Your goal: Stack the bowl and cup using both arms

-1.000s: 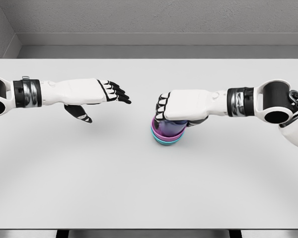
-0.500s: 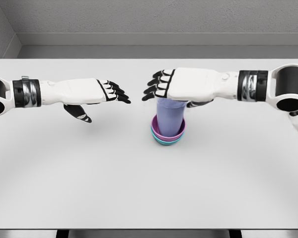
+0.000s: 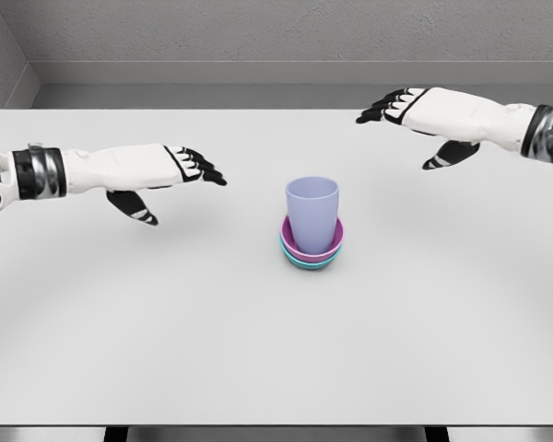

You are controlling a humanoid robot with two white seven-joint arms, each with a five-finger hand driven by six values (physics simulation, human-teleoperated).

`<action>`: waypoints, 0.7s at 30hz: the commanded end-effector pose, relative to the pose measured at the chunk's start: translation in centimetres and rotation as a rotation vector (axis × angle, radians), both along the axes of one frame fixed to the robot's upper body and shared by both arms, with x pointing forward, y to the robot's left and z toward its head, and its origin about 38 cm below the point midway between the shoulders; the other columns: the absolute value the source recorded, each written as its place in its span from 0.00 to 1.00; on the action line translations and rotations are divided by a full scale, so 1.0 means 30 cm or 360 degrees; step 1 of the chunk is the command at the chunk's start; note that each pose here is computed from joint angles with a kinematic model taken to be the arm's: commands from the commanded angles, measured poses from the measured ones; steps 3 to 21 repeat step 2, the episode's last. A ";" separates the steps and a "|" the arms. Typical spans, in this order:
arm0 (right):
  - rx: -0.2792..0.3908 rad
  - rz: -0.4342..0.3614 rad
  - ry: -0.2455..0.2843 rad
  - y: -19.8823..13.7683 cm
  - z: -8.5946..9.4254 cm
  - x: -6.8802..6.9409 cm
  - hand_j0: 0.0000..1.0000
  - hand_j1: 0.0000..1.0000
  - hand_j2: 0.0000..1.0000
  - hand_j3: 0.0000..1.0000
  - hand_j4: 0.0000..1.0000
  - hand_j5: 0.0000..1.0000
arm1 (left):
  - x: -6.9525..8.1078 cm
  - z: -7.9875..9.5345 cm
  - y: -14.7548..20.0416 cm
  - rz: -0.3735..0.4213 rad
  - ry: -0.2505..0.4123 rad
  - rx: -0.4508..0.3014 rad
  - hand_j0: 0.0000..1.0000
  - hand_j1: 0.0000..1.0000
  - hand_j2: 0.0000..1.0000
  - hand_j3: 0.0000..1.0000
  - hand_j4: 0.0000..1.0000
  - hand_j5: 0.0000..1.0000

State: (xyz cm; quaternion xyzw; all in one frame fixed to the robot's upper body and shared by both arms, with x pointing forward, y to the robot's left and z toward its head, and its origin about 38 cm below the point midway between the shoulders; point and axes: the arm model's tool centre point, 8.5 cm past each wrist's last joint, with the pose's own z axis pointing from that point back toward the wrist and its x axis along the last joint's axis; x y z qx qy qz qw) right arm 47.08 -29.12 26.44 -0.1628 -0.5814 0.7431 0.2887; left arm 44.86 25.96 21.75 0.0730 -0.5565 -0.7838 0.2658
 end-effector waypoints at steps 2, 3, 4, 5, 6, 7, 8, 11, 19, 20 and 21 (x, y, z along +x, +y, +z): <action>0.0014 -0.0019 0.0012 -0.011 -0.002 0.005 1.00 1.00 1.00 1.00 1.00 1.00 | 0.004 0.001 0.006 0.0016 0.0004 -0.0012 1.00 1.00 1.00 1.00 1.00 1.00; 0.0014 -0.0019 0.0012 -0.011 -0.002 0.005 1.00 1.00 1.00 1.00 1.00 1.00 | 0.004 0.001 0.006 0.0016 0.0004 -0.0012 1.00 1.00 1.00 1.00 1.00 1.00; 0.0014 -0.0019 0.0012 -0.011 -0.002 0.005 1.00 1.00 1.00 1.00 1.00 1.00 | 0.004 0.001 0.006 0.0016 0.0004 -0.0012 1.00 1.00 1.00 1.00 1.00 1.00; 0.0014 -0.0019 0.0012 -0.011 -0.002 0.005 1.00 1.00 1.00 1.00 1.00 1.00 | 0.004 0.001 0.006 0.0016 0.0004 -0.0012 1.00 1.00 1.00 1.00 1.00 1.00; 0.0014 -0.0019 0.0012 -0.011 -0.002 0.005 1.00 1.00 1.00 1.00 1.00 1.00 | 0.004 0.001 0.006 0.0016 0.0004 -0.0012 1.00 1.00 1.00 1.00 1.00 1.00; 0.0014 -0.0019 0.0012 -0.011 -0.002 0.005 1.00 1.00 1.00 1.00 1.00 1.00 | 0.004 0.001 0.006 0.0016 0.0004 -0.0012 1.00 1.00 1.00 1.00 1.00 1.00; 0.0014 -0.0019 0.0012 -0.011 -0.002 0.005 1.00 1.00 1.00 1.00 1.00 1.00 | 0.004 0.001 0.006 0.0016 0.0004 -0.0012 1.00 1.00 1.00 1.00 1.00 1.00; 0.0014 -0.0019 0.0012 -0.011 -0.002 0.005 1.00 1.00 1.00 1.00 1.00 1.00 | 0.004 0.001 0.006 0.0016 0.0004 -0.0012 1.00 1.00 1.00 1.00 1.00 1.00; 0.0014 -0.0019 0.0012 -0.011 -0.002 0.005 1.00 1.00 1.00 1.00 1.00 1.00 | 0.004 0.001 0.006 0.0016 0.0004 -0.0012 1.00 1.00 1.00 1.00 1.00 1.00; 0.0014 -0.0019 0.0012 -0.011 -0.002 0.005 1.00 1.00 1.00 1.00 1.00 1.00 | 0.004 0.001 0.006 0.0016 0.0004 -0.0012 1.00 1.00 1.00 1.00 1.00 1.00; 0.0014 -0.0019 0.0012 -0.011 -0.002 0.005 1.00 1.00 1.00 1.00 1.00 1.00 | 0.004 0.001 0.006 0.0016 0.0004 -0.0012 1.00 1.00 1.00 1.00 1.00 1.00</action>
